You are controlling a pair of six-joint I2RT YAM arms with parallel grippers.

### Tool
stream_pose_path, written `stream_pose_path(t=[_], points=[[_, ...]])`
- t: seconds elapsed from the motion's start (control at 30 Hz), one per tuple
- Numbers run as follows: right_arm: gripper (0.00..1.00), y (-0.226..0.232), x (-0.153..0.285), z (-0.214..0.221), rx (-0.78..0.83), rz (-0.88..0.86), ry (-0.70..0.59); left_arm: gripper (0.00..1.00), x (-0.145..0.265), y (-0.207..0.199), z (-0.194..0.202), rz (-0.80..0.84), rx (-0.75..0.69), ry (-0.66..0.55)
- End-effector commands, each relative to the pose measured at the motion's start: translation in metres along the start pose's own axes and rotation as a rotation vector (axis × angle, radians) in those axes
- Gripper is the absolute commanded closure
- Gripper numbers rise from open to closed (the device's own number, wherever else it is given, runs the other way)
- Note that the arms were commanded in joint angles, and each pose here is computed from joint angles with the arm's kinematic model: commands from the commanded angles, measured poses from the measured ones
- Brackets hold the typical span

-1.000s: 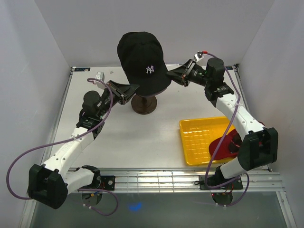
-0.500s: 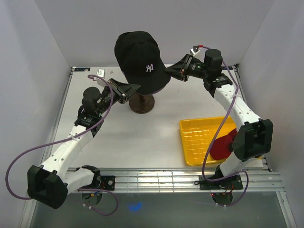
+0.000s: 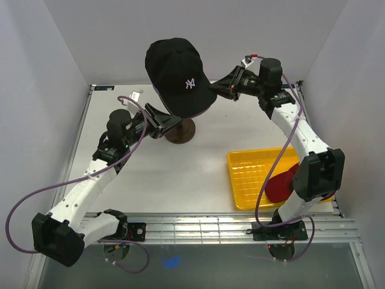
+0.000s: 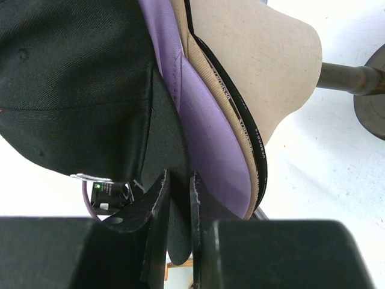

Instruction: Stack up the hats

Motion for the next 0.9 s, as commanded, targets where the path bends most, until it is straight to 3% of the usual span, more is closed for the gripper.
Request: stream_pose_path(t=[0.0, 0.2, 0.33, 0.47, 0.57, 0.67, 0.87], points=[[0.92, -0.060, -0.013, -0.001, -0.068, 0.196, 0.001, 0.53, 0.018, -0.020, 0.000, -0.052, -0.090, 0.000], [0.92, -0.067, -0.021, -0.006, -0.074, 0.209, 0.024, 0.48, 0.032, -0.038, -0.014, -0.103, -0.165, -0.094], [0.90, -0.068, -0.025, -0.012, -0.064, 0.213, 0.032, 0.48, 0.048, -0.065, -0.034, -0.143, -0.244, -0.218], [0.90, -0.072, -0.029, -0.015, -0.062, 0.221, 0.046, 0.46, 0.060, -0.112, -0.082, -0.215, -0.352, -0.444], [0.90, -0.074, -0.032, -0.020, -0.054, 0.228, 0.059, 0.46, 0.061, -0.120, -0.116, -0.290, -0.402, -0.525], [0.90, -0.079, -0.034, -0.023, -0.047, 0.229, 0.076, 0.45, 0.051, -0.125, -0.155, -0.278, -0.405, -0.527], [0.90, -0.081, -0.036, -0.030, -0.032, 0.213, 0.105, 0.46, 0.030, -0.096, -0.232, -0.196, -0.367, -0.476]])
Point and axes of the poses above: each gripper's point midway between its finger pads, its own x axis back along the fingers, its own y axis along the line the jaws close on, z = x × y, the point moved 6 cm from there along x, back along the fingers, and after that the axes turned 4 degrees about x, right-handed, at the moved point
